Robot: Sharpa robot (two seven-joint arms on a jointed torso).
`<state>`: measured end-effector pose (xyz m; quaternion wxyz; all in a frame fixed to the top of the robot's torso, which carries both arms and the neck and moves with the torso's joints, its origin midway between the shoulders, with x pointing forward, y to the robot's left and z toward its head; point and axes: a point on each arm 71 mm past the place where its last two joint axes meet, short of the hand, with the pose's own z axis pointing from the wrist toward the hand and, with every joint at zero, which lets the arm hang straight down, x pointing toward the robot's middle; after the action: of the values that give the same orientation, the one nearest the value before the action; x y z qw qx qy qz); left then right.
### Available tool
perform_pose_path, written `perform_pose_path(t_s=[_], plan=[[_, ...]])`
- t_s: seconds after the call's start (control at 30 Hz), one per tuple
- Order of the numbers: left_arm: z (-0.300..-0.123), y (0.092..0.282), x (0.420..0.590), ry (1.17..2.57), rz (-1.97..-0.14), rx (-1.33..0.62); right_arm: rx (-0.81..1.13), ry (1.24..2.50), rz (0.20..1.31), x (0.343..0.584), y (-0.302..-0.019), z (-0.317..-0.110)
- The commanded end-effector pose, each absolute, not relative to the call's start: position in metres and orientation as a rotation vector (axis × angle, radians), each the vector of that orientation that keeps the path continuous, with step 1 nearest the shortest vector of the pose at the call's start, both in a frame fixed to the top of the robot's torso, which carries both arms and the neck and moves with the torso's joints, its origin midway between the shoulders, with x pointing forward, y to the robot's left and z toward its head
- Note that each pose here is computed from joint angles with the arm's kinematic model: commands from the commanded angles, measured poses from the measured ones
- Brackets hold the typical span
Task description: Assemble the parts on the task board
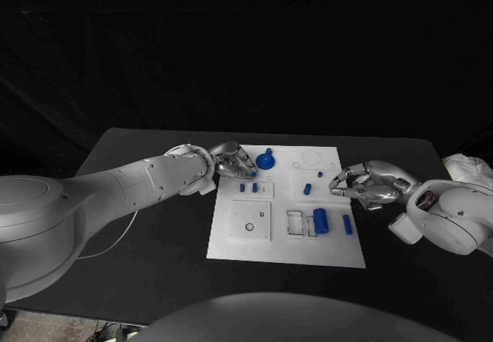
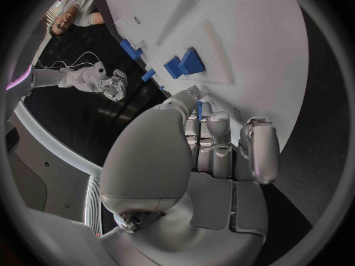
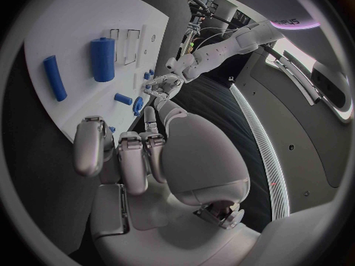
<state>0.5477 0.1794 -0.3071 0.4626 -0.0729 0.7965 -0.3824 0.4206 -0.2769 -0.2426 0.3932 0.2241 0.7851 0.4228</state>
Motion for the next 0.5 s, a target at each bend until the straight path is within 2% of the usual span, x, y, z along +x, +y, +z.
perform_pose_path(t_s=[0.03,0.5], plan=[[-0.31,0.179,0.547,1.992,-0.945,-0.194,0.557,2.01,1.079,0.42,-0.276,-0.244],[-0.321,0.185,0.543,2.018,-0.92,-0.216,0.558,2.015,1.075,0.419,-0.276,-0.244]])
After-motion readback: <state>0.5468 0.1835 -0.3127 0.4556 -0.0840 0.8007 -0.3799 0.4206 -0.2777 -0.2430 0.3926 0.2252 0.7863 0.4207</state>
